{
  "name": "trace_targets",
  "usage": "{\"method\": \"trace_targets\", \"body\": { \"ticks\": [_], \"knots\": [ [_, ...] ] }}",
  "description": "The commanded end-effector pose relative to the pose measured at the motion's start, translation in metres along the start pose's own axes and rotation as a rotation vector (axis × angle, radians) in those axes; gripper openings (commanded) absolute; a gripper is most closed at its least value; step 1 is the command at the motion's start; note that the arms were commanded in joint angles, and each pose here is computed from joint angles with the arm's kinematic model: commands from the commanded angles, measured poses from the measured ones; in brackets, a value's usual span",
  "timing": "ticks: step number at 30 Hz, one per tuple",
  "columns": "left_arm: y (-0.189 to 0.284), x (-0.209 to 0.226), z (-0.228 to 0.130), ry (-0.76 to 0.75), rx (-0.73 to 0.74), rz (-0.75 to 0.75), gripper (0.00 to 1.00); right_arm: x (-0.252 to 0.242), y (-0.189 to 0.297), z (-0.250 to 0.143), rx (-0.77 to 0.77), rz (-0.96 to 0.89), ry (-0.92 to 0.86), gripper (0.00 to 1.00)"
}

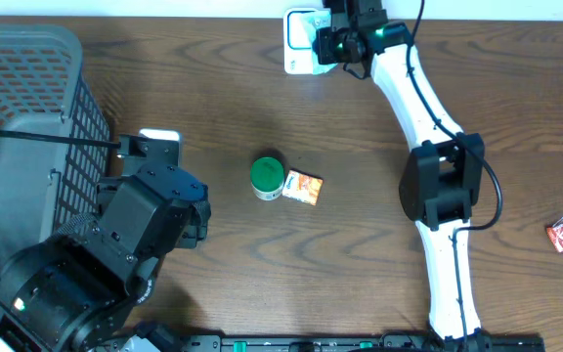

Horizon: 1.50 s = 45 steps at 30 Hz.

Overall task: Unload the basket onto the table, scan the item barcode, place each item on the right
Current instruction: 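Carry the wipes pack to the right table edge and release it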

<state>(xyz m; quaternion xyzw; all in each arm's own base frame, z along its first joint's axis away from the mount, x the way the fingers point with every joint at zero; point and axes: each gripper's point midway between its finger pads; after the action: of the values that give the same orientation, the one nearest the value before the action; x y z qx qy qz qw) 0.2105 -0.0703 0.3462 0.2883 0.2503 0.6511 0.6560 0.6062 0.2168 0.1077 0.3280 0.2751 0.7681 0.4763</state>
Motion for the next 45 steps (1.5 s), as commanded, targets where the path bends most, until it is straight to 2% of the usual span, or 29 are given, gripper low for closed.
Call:
{"method": "trace_targets", "body": {
  "ticks": [1,5,10,18,21,26,31,35,40,45],
  "knots": [
    [0.002,0.003,0.002,0.018,-0.011,0.012,0.75,0.012,-0.020,-0.011,0.021,0.003,0.013,0.08],
    [0.002,0.003,0.002,0.018,-0.011,0.012,0.75,0.008,-0.032,-0.025,0.055,-0.024,0.000,0.03],
    [0.002,0.003,0.002,0.017,-0.011,0.012,0.75,0.002,-0.023,-0.027,0.086,-0.063,-0.030,0.02],
    [0.002,0.003,0.002,0.018,-0.011,0.012,0.75,-0.052,0.064,-0.033,0.230,-0.444,-0.068,0.01],
    [0.002,0.003,0.002,0.018,-0.011,0.012,0.75,-0.067,0.098,-0.044,0.305,-0.518,-0.089,0.01],
    [0.002,0.003,0.002,0.018,-0.011,0.012,0.75,-0.120,0.152,-0.086,0.502,-0.667,-0.187,0.01],
    [0.002,0.003,0.002,0.018,-0.011,0.012,0.75,-0.185,0.174,-0.113,0.581,-0.773,-0.293,0.01],
    [0.002,0.003,0.002,0.018,-0.011,0.012,0.75,-0.230,0.188,-0.149,0.682,-0.806,-0.394,0.01],
    [0.002,0.003,0.002,0.018,-0.011,0.012,0.75,-0.274,0.208,-0.214,0.870,-0.835,-0.515,0.04],
    [0.002,0.003,0.002,0.018,-0.011,0.012,0.75,-0.318,0.251,-0.272,1.030,-1.011,-0.584,0.03]
  ]
}}
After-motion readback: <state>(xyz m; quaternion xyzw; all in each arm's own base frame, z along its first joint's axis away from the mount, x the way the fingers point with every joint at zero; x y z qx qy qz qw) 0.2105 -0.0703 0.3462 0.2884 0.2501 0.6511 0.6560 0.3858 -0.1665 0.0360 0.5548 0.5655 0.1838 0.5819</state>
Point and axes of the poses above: each gripper's point midway between its finger pads, its own y axis back along the fingers, its own x axis along the line the jaws close on, z = x × y, and after that the axes turned 2 degrees about y, right-handed
